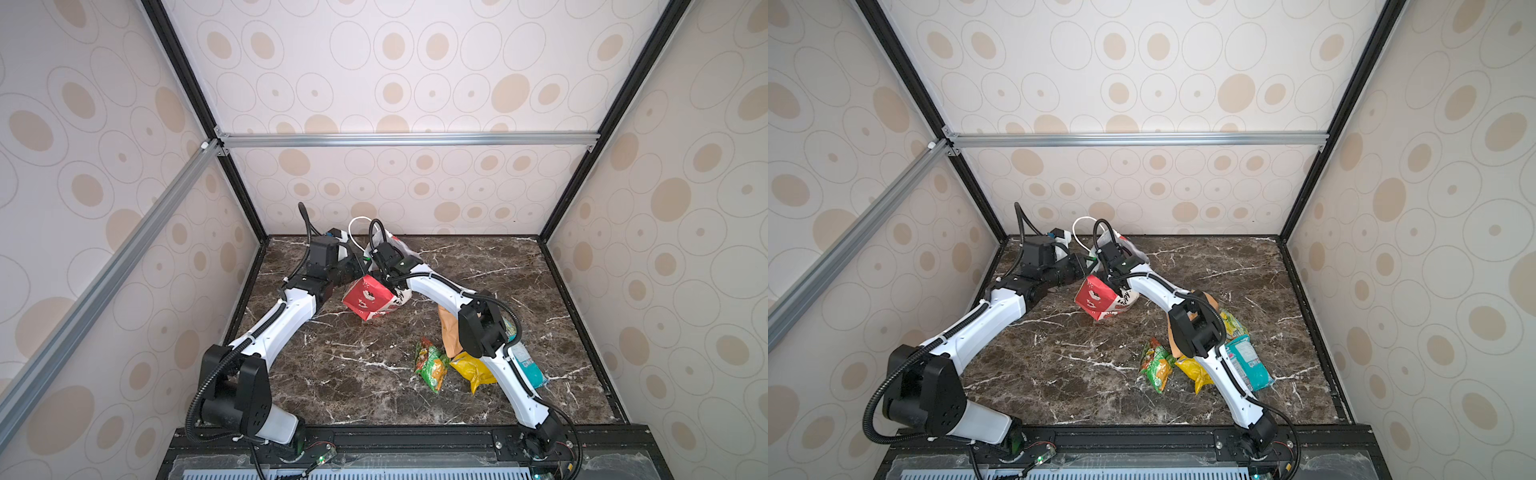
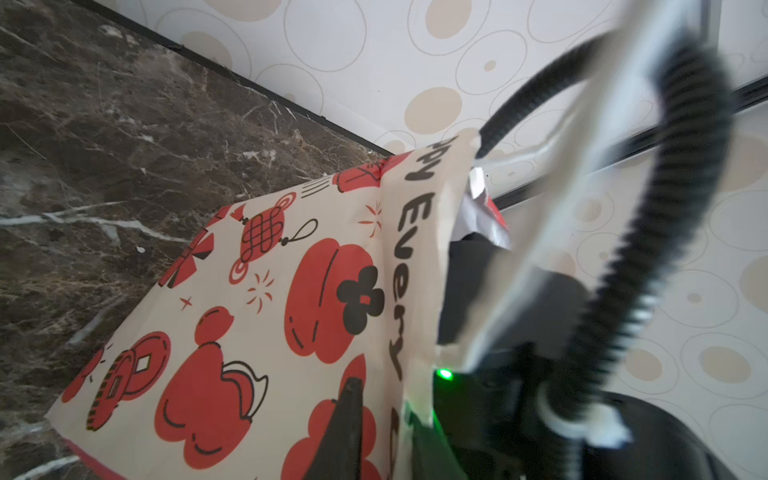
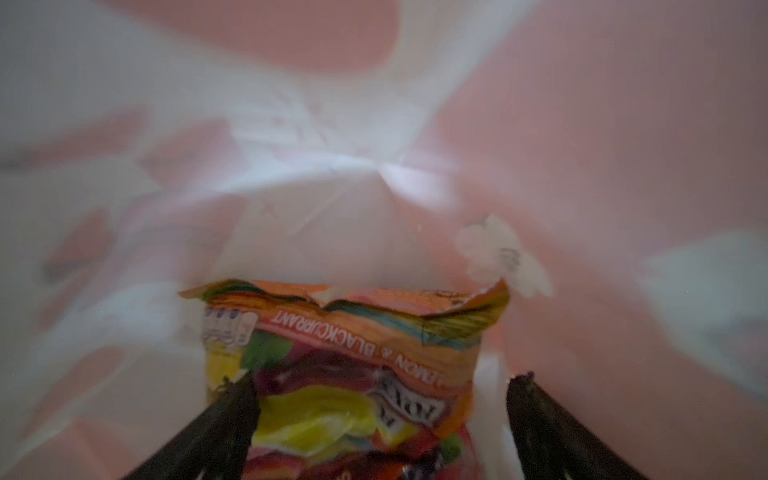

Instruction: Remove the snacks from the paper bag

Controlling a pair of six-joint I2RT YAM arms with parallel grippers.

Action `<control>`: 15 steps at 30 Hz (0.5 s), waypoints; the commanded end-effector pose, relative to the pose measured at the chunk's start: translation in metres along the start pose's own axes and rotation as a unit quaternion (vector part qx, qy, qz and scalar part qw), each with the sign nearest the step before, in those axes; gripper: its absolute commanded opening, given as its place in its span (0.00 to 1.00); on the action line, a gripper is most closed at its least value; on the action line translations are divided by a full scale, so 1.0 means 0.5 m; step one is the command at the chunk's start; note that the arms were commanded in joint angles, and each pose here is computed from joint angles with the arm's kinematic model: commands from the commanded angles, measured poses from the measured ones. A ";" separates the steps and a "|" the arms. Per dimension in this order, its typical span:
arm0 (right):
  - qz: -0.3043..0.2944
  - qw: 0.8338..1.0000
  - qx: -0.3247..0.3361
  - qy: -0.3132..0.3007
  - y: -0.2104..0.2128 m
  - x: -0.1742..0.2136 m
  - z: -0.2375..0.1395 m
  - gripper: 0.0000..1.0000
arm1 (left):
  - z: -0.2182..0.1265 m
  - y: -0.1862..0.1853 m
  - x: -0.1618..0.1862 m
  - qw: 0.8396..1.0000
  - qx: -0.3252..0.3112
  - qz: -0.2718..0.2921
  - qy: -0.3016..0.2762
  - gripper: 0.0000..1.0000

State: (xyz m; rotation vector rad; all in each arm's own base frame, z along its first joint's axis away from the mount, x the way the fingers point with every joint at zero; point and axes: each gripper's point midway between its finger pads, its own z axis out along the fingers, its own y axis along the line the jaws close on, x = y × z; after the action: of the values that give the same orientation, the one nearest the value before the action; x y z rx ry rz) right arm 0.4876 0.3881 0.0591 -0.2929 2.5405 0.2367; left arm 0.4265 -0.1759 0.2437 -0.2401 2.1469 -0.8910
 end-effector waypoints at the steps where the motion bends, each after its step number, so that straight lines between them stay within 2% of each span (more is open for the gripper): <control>1: 0.007 0.996 0.026 0.085 -0.040 0.099 0.072 0.94 | -0.013 -0.024 -0.056 0.999 0.008 0.009 -0.032 0.25; 3: 0.015 0.996 0.029 0.087 -0.041 0.103 0.083 0.92 | -0.013 -0.029 -0.061 0.999 0.012 0.014 -0.035 0.28; 7: 0.028 0.994 0.037 0.099 -0.046 0.123 0.104 0.87 | -0.011 -0.028 -0.061 0.999 0.011 0.017 -0.034 0.30; 13: 0.029 0.992 0.036 0.115 -0.046 0.147 0.125 0.68 | -0.012 -0.023 -0.060 0.999 0.008 0.020 -0.034 0.36; 15: 0.030 0.993 0.024 0.116 -0.040 0.145 0.127 0.56 | -0.013 -0.023 -0.063 0.999 0.009 0.023 -0.036 0.39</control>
State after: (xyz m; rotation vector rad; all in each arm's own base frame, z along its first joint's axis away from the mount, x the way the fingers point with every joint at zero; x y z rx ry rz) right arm 0.4896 0.3968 0.0372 -0.2287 2.6007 0.2999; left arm 0.4346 -0.1706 0.2571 -0.2351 2.1121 -0.8767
